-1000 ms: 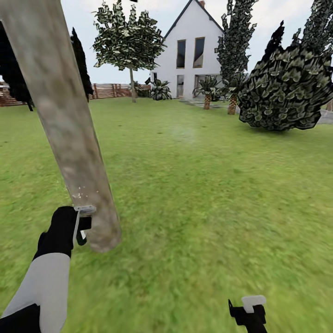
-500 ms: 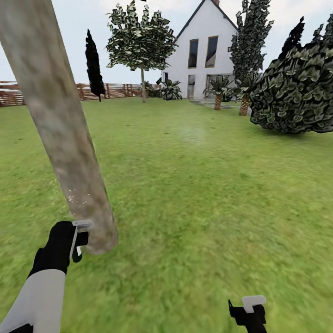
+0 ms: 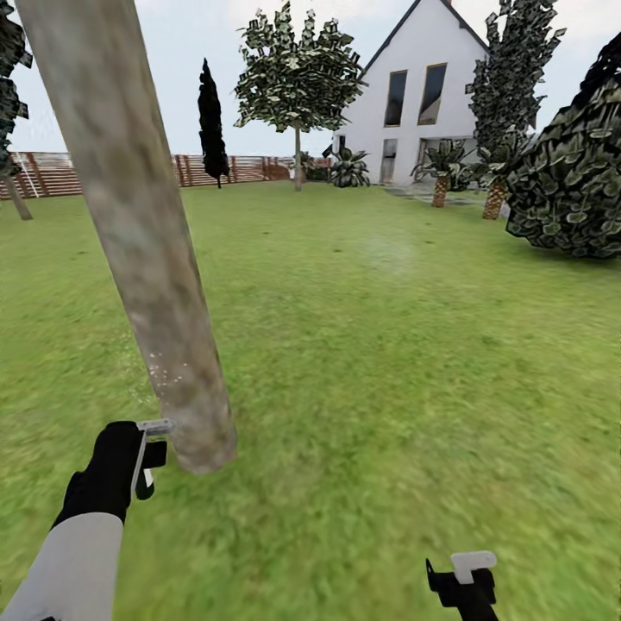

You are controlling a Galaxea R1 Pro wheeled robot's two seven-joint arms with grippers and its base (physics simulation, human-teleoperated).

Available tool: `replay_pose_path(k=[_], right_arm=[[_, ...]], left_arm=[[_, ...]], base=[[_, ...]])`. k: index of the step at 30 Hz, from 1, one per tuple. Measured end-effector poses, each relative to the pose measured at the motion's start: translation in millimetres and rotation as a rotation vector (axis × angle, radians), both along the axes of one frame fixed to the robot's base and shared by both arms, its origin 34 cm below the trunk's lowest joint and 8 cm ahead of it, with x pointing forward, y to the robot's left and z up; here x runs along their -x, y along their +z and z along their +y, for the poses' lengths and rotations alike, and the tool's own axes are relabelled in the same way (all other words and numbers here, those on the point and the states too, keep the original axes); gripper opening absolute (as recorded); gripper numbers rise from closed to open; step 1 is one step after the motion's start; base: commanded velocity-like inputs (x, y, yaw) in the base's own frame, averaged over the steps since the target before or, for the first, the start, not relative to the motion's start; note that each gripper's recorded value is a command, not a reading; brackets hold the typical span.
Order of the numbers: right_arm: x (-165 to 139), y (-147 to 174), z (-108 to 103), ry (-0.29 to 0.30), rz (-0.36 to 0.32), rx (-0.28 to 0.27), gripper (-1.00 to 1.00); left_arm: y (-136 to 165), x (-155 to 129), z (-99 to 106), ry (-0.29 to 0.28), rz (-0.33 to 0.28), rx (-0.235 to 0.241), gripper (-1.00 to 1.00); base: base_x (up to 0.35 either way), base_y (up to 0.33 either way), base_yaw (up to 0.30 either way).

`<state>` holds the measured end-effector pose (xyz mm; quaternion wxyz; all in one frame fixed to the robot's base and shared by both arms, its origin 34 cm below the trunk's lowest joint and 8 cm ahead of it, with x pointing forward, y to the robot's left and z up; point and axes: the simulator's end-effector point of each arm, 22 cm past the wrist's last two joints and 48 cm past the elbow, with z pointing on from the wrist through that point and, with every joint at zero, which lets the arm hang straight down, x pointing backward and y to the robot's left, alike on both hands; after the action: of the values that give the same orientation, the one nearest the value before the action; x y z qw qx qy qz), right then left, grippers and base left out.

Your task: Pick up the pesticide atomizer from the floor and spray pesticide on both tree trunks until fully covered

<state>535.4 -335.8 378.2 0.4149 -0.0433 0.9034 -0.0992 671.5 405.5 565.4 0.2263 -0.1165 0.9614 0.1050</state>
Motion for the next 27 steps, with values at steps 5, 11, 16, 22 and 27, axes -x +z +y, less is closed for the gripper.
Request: replay_pose_path(k=[5, 11, 16, 22, 27], right_arm=[[0, 0, -1, 0.0, 0.0, 0.0, 1.0], [-1, 0, 3, 0.005, 0.0, -0.005, 1.0], [0, -3, 16, 0.062, 0.011, -0.034, 1.0], [0, -3, 17, 0.066, 0.013, -0.035, 1.0], [0, -3, 16, 0.063, 0.013, -0.033, 1.0]], left_arm=[[2, -1, 1, 0.005, -0.008, -0.001, -1.0], [8, -6, 3, 0.0, -0.025, -0.012, -1.0], [13, -9, 5, 0.002, -0.035, -0.013, -1.0], [14, -12, -1, -0.003, -0.037, -0.007, -1.0], [17, -16, -3, -0.005, -0.045, -0.005, -1.0]], base=[[-0.087, -0.25, 0.0], [-0.215, -0.208, 0.0], [0.046, -0.259, 0.194], [0.118, -0.254, 0.267], [0.003, -0.276, 0.195]])
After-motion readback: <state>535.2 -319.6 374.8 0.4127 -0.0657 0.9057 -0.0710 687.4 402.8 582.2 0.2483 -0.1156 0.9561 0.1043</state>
